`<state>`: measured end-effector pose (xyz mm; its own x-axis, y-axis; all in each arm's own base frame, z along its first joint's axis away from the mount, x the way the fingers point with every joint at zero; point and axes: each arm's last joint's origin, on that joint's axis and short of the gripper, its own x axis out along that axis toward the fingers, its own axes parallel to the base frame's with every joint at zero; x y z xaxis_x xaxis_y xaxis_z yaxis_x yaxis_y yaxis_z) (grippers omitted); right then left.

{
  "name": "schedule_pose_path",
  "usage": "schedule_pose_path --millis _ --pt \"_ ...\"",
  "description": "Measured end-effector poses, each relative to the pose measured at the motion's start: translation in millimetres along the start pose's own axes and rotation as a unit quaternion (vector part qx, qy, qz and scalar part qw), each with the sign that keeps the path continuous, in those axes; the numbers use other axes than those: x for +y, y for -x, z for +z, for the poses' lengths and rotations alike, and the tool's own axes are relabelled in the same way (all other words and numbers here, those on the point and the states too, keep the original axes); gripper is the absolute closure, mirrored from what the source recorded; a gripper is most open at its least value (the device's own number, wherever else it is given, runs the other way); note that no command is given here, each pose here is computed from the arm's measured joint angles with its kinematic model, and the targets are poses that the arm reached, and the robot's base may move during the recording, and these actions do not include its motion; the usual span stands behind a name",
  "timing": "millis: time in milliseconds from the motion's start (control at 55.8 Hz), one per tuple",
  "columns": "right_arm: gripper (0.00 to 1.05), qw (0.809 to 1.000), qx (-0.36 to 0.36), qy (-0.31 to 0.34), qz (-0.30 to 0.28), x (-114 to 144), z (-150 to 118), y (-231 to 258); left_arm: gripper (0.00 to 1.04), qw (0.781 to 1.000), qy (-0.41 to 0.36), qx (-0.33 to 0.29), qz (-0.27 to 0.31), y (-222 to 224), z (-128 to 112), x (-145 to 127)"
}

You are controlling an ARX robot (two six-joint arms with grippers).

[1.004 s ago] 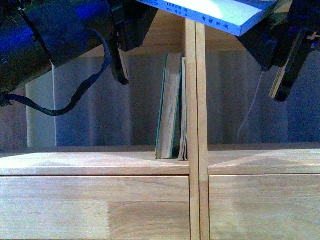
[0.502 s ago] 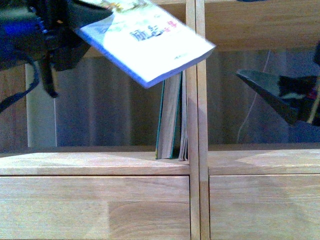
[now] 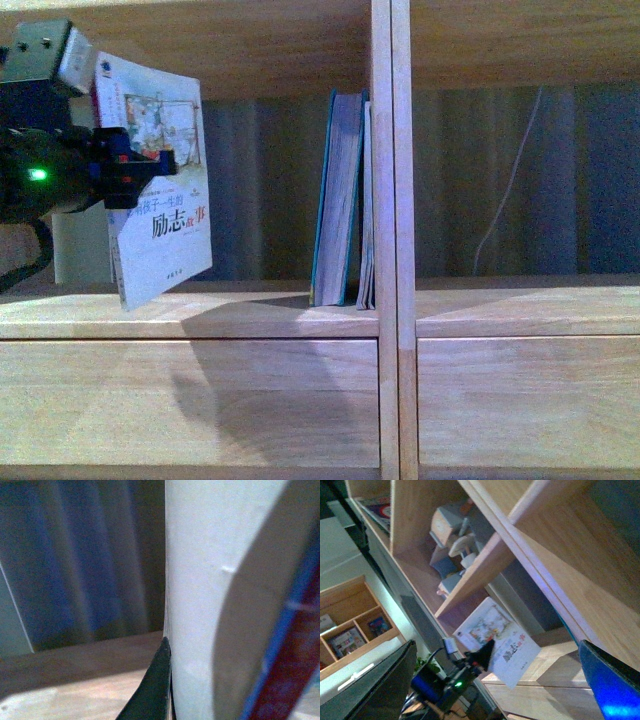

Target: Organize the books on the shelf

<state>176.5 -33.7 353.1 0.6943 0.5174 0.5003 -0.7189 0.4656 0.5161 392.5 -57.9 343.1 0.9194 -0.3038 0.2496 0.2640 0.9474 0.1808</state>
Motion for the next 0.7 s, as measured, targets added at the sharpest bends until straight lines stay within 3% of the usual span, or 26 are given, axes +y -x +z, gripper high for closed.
schedule_pose_path --millis 143,287,502,699 --pt "0.07 0.999 0.020 0.012 0.029 21 -9 21 0.98 0.998 -0.062 0.013 -0.001 -32 -11 -4" --pt "0.07 0.998 0.034 0.013 0.044 32 -18 41 0.98 0.997 -0.074 0.008 -0.003 -63 -17 -8" --pt "0.07 0.998 0.035 0.014 0.041 28 -25 53 0.98 0.999 -0.027 -0.008 0.019 -95 -2 -14" --pt "0.07 0.998 0.034 0.005 0.043 25 -26 53 0.98 0.999 0.019 0.022 0.023 -117 -1 -27"
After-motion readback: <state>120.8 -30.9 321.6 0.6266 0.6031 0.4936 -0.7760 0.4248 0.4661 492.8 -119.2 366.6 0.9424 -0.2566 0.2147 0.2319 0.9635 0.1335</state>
